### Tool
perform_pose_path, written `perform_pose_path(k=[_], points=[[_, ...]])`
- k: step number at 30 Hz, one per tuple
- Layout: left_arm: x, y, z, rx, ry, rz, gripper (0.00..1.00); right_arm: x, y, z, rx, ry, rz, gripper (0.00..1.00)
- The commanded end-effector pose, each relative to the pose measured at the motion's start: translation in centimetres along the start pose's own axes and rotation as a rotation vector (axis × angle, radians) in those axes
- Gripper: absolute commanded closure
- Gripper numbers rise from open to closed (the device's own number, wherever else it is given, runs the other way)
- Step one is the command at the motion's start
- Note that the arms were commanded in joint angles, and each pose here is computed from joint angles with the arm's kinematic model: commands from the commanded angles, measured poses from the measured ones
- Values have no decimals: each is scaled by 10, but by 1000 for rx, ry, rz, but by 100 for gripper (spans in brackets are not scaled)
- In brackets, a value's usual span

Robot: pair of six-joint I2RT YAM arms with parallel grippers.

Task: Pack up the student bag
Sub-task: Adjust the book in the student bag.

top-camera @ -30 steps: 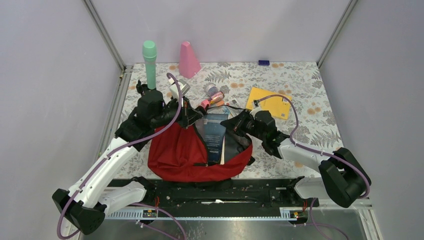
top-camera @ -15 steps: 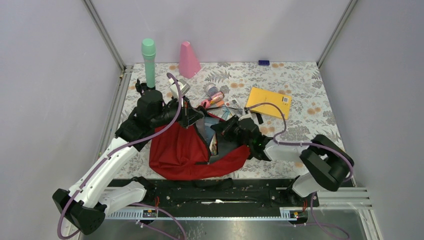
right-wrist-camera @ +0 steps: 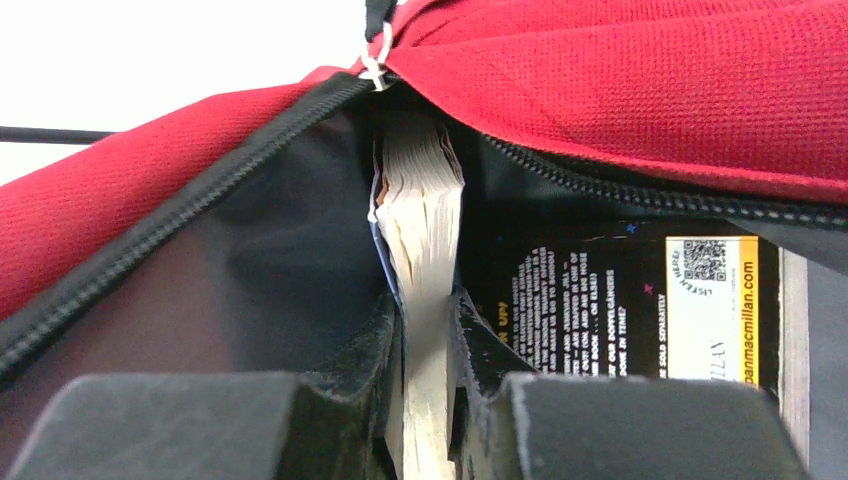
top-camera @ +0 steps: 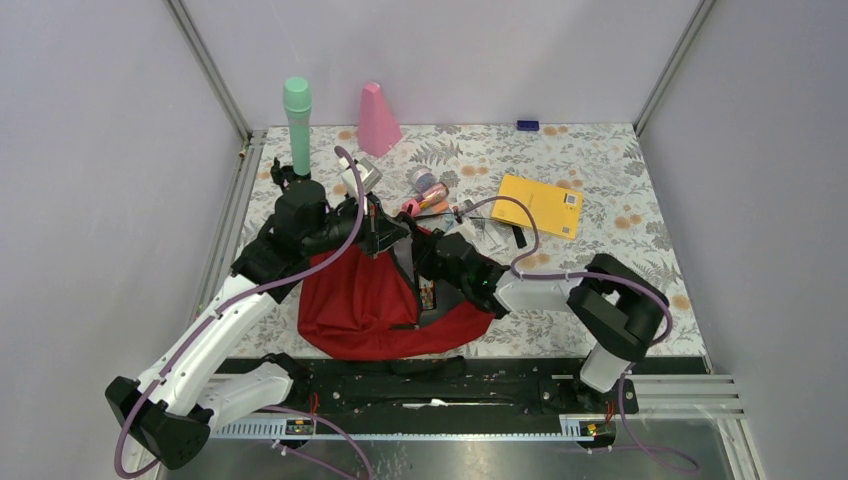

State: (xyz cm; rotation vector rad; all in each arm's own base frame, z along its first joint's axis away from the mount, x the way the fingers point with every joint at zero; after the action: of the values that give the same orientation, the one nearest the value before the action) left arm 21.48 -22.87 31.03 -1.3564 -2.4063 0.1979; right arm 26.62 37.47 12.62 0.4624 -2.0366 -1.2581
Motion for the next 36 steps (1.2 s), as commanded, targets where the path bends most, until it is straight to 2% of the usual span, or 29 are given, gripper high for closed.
perform_pose_path(k=[1,4,6,10,14,20,26,30,36], points=[[6,-14,-28,-75,-114,54,100,-17,12,4,44,-49,6,100],[6,-13,-28,-78,-115,46,100,-18,8,8,68,-50,20,97],[6,-11,-29,-80,-119,35,100,-17,11,7,102,-60,18,86],[7,-10,-29,-82,-122,25,100,-11,19,1,169,-85,3,57],[8,-8,-31,-82,-127,8,100,-3,24,-7,223,-109,-11,40],[10,-4,-31,-87,-129,-25,100,18,25,-18,282,-139,-1,33],[23,23,-38,-76,-169,-230,100,70,22,-40,396,-170,29,28],[28,45,-36,-10,-122,-387,100,110,9,-69,505,-227,101,22],[27,49,-29,17,-100,-408,100,148,-38,-135,556,-249,303,15]])
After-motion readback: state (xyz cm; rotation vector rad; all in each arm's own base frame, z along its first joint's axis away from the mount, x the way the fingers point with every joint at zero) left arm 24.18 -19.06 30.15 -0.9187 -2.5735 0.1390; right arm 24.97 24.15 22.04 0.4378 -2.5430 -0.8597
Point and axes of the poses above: each gripper's point midway between its finger pads, its own x axis back along the fingers, its own y axis along the line the jaws close on, z = x × y, the point moved 2 cm from there along x, back along the fingers, and after that the axes turned 3 degrees about -x, right-handed, at the moved point
